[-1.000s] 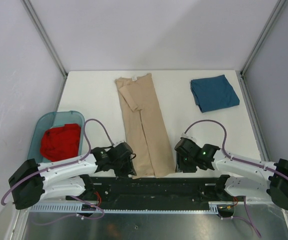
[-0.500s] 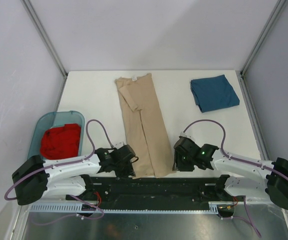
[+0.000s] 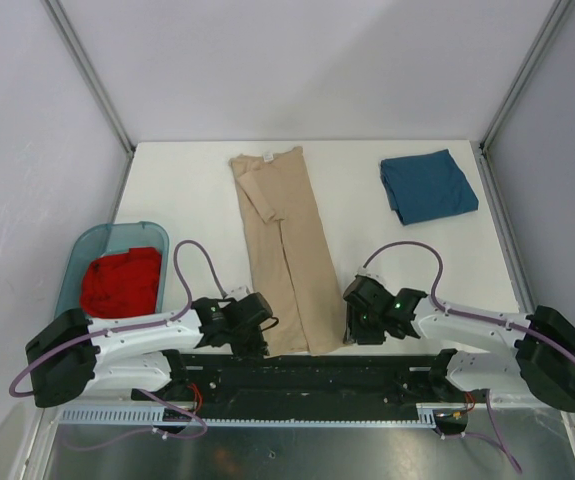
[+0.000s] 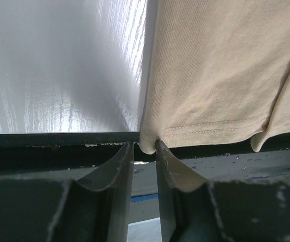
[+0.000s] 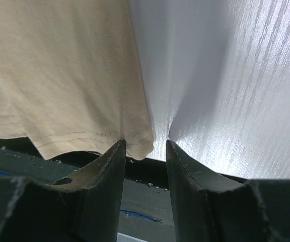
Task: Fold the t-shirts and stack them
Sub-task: Grab the bottom of the folded rectangular tshirt with both arms
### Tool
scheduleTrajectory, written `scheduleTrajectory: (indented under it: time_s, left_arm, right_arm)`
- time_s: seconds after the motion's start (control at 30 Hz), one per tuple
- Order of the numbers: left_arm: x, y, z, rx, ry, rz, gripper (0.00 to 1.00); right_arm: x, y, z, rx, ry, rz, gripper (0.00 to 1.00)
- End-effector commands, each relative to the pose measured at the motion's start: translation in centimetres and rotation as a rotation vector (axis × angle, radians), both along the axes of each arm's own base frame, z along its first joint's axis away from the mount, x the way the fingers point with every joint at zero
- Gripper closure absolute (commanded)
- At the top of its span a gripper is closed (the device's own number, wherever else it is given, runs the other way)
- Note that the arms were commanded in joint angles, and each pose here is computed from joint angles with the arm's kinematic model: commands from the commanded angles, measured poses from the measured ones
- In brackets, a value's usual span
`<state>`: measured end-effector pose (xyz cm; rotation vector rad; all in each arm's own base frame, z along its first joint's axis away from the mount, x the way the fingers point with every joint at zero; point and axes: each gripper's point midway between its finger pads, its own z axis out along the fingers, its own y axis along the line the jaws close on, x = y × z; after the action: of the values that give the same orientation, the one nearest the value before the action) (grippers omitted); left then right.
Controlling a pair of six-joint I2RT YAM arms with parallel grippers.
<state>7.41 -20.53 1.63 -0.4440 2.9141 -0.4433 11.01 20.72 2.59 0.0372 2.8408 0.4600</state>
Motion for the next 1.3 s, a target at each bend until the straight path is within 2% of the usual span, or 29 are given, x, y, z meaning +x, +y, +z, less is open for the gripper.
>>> scheduleTrajectory:
  time_s: [0.0, 0.27, 0.47, 0.6, 0.7, 0.77, 1.1, 1.27]
  left_arm:
    - [0.4, -0.1, 0.1, -0.003, -0.026, 0.026, 0.72]
    - [0.3, -0.3, 0.2, -0.007, -0.023, 0.023, 0.76]
    - [0.3, -0.7, 0.5, -0.016, -0.027, 0.022, 0.87]
    - [0.1, -0.8, 0.7, -0.026, -0.021, 0.014, 0.98]
    - [-0.1, -0.9, 1.1, -0.053, -0.02, 0.012, 1.0]
    - [-0.3, -1.0, 1.6, -0.084, -0.022, 0.017, 1.0]
    - [-1.6, 0.0, 3.7, -0.205, -0.028, 0.05, 1.0]
    - [-0.2, 0.2, 6.0, -0.232, -0.111, 0.077, 1.0]
  right_arm:
    - [0.1, 0.2, -0.7, -0.003, -0.003, -0.019, 0.58]
    - [-0.3, 0.5, -1.6, -0.014, 0.011, -0.015, 0.61]
    - [-0.7, 0.3, -1.9, -0.032, 0.021, -0.022, 0.7]
    - [-0.8, 0.2, -1.6, -0.024, 0.021, -0.027, 0.8]
    - [-1.0, 0.4, -1.1, -0.003, 0.02, -0.026, 0.95]
    - [-1.2, 0.5, -0.6, 0.011, 0.022, -0.026, 0.99]
    - [-3.0, 1.9, 3.0, 0.101, -0.003, -0.001, 1.0]
    - [-1.1, 2.4, 5.7, 0.122, -0.066, -0.013, 1.0]
